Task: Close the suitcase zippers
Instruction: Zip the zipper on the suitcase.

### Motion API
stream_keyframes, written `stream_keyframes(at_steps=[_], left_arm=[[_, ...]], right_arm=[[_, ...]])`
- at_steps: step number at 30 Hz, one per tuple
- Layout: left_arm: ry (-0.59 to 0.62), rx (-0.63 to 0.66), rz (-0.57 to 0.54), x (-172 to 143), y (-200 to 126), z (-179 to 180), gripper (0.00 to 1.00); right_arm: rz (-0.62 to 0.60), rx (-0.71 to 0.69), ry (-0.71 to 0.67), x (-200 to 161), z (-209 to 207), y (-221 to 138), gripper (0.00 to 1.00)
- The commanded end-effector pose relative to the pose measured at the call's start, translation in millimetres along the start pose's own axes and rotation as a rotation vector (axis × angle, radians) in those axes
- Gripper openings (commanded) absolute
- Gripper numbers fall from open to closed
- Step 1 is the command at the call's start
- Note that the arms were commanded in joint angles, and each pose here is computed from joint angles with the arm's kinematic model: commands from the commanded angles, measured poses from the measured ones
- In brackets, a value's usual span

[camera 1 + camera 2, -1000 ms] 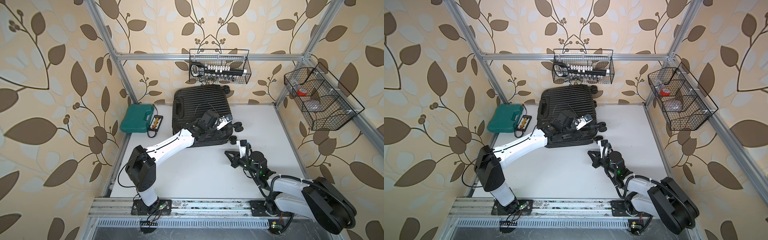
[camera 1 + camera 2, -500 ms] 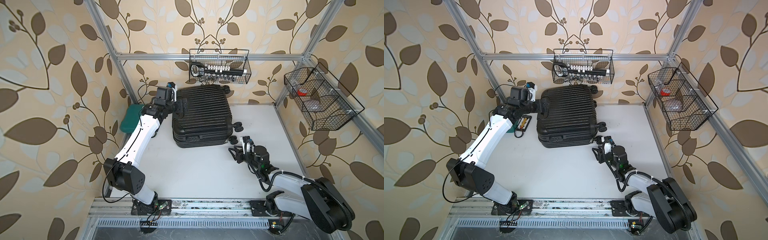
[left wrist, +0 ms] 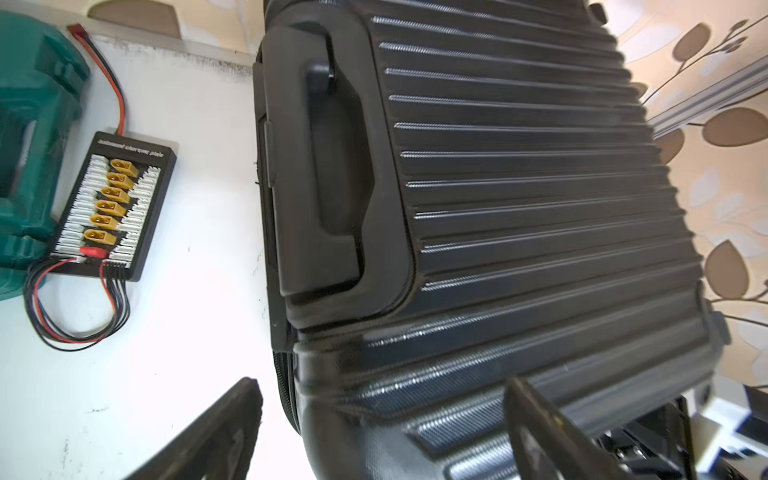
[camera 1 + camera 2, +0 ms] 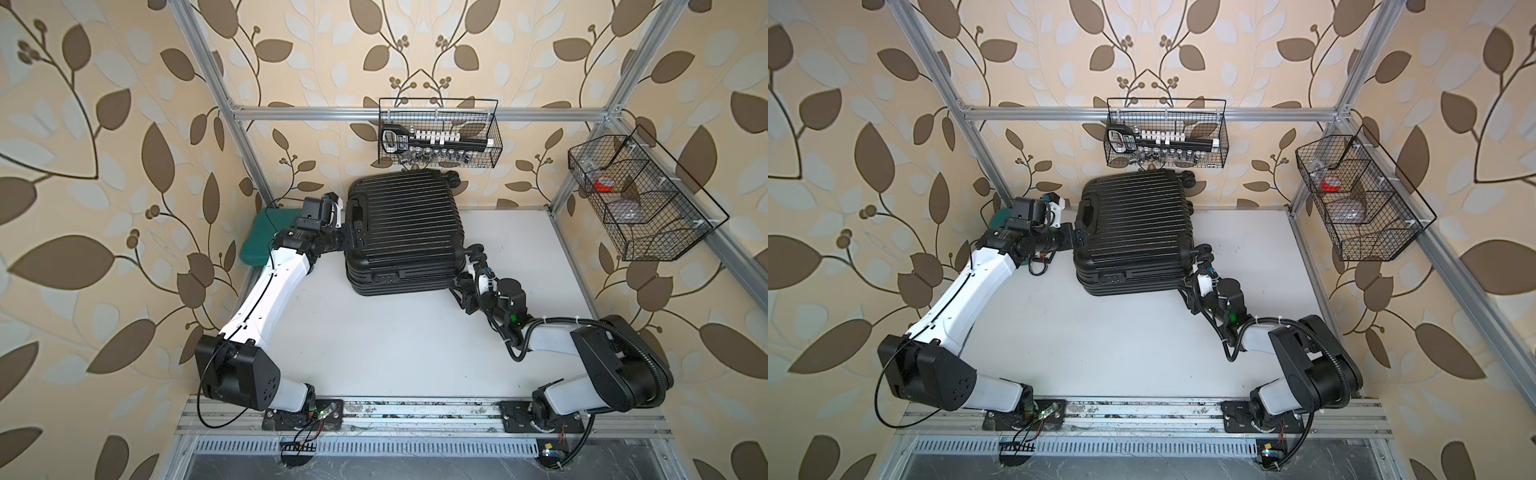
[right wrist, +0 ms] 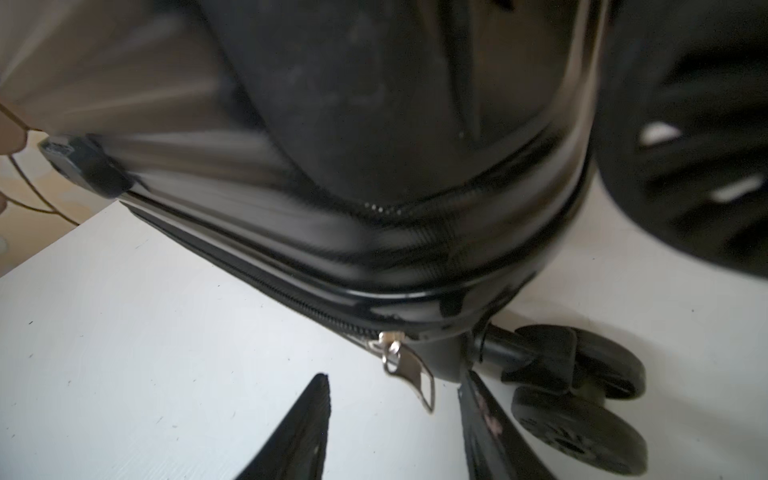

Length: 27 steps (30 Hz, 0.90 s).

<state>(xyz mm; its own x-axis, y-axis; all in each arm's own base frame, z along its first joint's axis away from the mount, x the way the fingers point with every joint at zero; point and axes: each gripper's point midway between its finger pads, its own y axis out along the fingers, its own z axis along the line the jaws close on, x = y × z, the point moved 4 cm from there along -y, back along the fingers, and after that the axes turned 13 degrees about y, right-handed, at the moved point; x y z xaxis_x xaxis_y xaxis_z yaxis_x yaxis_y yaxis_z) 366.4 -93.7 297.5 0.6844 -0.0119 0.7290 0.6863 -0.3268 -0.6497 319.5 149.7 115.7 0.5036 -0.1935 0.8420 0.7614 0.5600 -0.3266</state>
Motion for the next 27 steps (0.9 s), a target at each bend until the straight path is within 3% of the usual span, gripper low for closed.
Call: stream_keyframes(at_steps=[1,15,20,23,27], left_arm=[[0.025,0.020,-0.049,8,-13,2,0.92],[0.032,0.033,-0.063,8,-18,7,0.92],[0.024,0.039,-0.061,8,-17,8,0.94],[-0.025,0.047,-0.046,10,-12,13,0.96],[-0.124,0.074,0.040,12,6,31,0.96]], right_arm=[[-0.041,0.003,-0.033,14,1,8,0.48],[-0.041,-0.037,-0.009,13,-10,23,0.24],[-0.040,-0.034,-0.006,11,-9,21,0.10],[-0.040,-0.031,-0.006,10,-8,18,0.01],[-0.025,-0.039,0.010,10,-7,16,0.00]])
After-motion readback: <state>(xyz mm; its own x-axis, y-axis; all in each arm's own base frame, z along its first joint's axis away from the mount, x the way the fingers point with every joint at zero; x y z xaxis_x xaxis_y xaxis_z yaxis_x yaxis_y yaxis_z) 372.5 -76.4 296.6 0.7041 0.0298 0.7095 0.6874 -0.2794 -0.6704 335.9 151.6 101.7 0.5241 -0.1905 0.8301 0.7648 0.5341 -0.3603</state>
